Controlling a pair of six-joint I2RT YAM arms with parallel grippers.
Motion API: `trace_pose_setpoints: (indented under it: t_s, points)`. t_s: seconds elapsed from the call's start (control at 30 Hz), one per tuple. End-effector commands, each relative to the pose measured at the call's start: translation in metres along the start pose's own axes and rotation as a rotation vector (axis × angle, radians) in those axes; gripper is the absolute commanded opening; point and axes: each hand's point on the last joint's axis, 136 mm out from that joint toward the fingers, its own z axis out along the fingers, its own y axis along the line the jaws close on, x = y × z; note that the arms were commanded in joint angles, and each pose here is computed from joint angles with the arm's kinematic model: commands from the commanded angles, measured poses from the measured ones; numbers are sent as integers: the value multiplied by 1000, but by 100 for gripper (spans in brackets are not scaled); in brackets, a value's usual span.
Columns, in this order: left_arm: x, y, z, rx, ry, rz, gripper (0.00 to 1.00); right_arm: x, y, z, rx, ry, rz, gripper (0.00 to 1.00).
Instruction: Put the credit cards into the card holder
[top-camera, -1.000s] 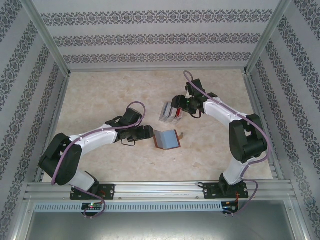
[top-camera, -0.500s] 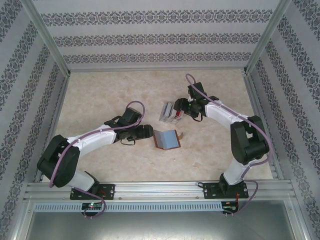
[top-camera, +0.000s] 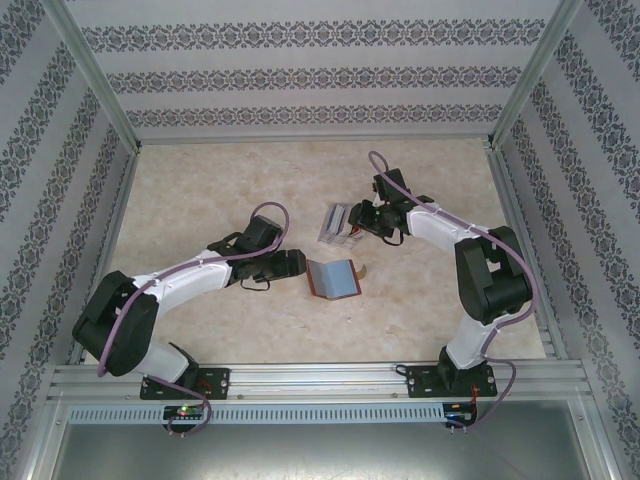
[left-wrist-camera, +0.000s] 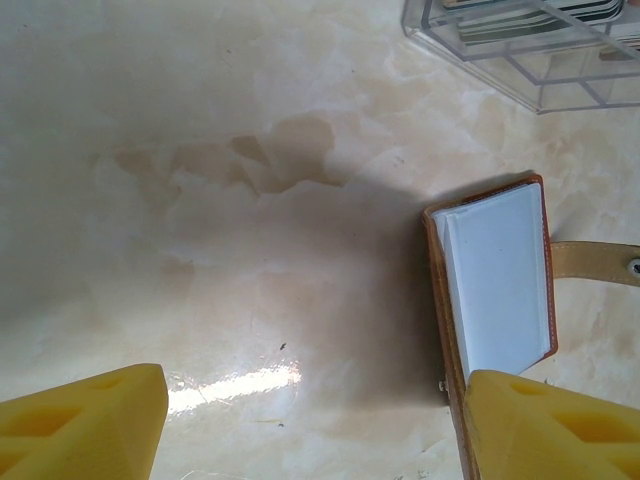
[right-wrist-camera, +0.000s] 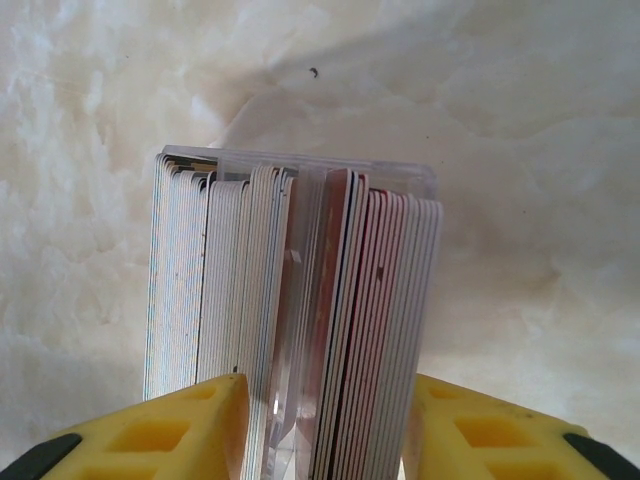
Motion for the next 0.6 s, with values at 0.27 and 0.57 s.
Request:
trace_pose_setpoints:
  t_s: [0.27,0.57]
  points:
    - [4,-1,3,-7,18,19,78,-13,6,-25,4,-71,-54,47]
    - [-1,-3,-1,-16,6,35,78,-12,13,-14,-40,-48,-27,45]
